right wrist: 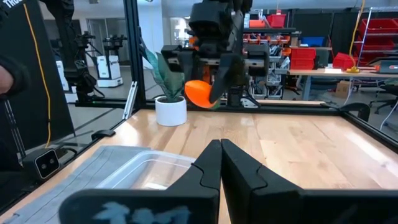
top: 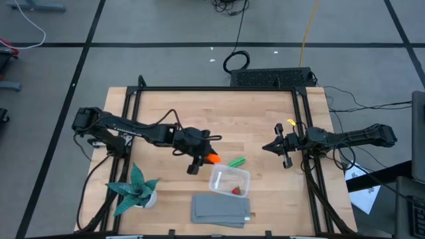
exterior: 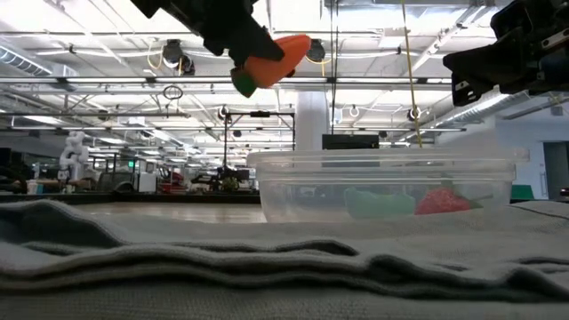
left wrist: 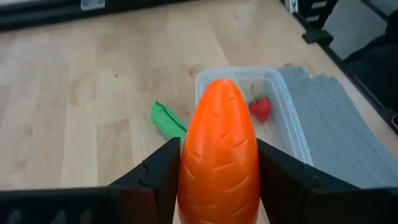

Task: Pick and placing Produce into tupperware
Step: Put the orange carrot into the transparent bin

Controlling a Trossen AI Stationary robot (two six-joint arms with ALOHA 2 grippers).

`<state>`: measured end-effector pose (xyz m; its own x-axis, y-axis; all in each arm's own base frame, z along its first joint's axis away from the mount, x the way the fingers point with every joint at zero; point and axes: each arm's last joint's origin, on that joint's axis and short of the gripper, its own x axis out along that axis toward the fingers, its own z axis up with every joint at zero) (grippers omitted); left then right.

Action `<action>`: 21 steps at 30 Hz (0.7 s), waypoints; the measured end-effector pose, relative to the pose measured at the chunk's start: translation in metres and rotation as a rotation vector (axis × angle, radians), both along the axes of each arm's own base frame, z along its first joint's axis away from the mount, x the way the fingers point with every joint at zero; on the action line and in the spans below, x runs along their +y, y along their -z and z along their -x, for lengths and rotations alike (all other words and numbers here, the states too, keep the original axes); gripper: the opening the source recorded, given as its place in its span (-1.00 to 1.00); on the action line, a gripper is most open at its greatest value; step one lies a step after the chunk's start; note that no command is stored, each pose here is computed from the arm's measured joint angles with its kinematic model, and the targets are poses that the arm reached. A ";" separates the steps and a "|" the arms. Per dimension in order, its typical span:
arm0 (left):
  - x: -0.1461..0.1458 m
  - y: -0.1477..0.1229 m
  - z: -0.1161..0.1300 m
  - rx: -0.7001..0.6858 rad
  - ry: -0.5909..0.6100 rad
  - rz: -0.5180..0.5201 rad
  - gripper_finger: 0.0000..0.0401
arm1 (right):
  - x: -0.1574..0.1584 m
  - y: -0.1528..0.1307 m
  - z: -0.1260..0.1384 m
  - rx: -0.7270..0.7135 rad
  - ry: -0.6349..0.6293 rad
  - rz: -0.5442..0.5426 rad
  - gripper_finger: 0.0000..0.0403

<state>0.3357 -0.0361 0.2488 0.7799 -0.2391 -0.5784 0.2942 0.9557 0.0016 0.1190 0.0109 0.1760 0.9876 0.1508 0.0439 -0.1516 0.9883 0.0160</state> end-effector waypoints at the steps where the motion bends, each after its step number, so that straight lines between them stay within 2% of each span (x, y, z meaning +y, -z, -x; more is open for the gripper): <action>1: 0.000 0.000 -0.001 -0.010 0.001 0.000 -0.12 | 0.000 0.000 0.000 -0.001 0.000 0.001 -1.00; 7: -0.005 0.008 -0.022 -0.115 0.094 0.055 -0.12 | 0.000 0.000 0.000 -0.001 0.000 0.011 -1.00; 12: -0.008 0.025 -0.047 -0.084 0.134 0.080 -0.12 | 0.000 0.000 0.000 -0.001 0.000 0.006 -1.00; 17: -0.017 0.025 -0.079 -0.009 0.144 0.090 -0.12 | 0.000 0.000 0.000 -0.004 0.001 0.005 -1.00; 21: -0.027 0.025 -0.099 0.043 0.214 0.098 -0.12 | 0.000 0.000 0.000 -0.004 0.000 0.005 -1.00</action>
